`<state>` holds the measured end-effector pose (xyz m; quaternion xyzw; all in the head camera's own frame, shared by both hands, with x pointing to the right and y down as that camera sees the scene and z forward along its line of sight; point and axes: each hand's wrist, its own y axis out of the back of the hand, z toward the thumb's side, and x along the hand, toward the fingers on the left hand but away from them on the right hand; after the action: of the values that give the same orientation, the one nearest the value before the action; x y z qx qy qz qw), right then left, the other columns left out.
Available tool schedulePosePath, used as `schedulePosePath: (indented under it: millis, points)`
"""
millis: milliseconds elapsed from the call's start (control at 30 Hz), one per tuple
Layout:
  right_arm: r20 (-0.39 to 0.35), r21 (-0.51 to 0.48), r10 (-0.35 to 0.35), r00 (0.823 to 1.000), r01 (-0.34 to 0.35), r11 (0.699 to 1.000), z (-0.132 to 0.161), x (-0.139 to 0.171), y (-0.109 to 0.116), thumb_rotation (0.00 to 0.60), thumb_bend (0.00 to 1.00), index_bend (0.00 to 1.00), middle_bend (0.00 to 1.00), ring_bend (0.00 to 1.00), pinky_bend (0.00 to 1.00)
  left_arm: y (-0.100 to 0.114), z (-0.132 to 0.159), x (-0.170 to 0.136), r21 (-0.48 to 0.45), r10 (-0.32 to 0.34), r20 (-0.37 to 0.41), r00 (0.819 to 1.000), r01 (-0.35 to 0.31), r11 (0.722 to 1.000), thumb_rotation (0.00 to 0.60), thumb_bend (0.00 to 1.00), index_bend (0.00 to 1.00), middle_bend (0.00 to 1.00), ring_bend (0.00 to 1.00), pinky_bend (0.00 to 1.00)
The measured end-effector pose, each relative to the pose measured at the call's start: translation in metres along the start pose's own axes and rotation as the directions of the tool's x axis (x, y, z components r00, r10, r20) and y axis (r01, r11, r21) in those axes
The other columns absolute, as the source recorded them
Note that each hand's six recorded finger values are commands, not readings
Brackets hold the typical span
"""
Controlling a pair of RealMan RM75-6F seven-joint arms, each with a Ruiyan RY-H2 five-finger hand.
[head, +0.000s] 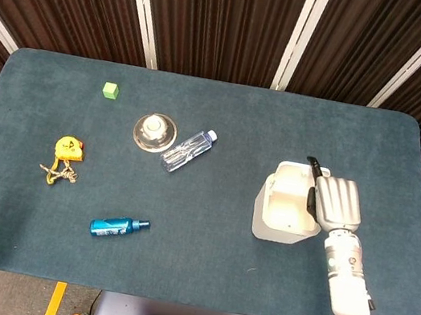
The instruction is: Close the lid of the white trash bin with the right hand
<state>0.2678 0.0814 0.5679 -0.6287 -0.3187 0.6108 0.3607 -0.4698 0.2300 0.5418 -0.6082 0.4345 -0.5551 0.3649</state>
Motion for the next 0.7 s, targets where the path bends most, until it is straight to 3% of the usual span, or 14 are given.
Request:
schedulePosePath:
  millis: [167, 700]
  points:
    - [-0.013, 0.008, 0.022, 1.000, -0.022, 1.000, -0.002, 0.009, -0.006, 0.600, 0.77, 0.41, 0.79, 0.70, 0.95, 0.000, 0.000, 0.000, 0.001, -0.001, 0.002, 1.000, 0.001, 1.000, 0.600, 0.46, 0.29, 0.17, 0.09, 0.23]
    - [-0.067, 0.040, 0.057, 0.996, -0.054, 0.998, -0.010, 0.037, -0.022, 0.600, 0.77, 0.42, 0.79, 0.70, 0.95, 0.001, 0.001, -0.001, -0.001, 0.006, 0.003, 1.000, -0.006, 1.000, 0.600, 0.46, 0.29, 0.17, 0.08, 0.23]
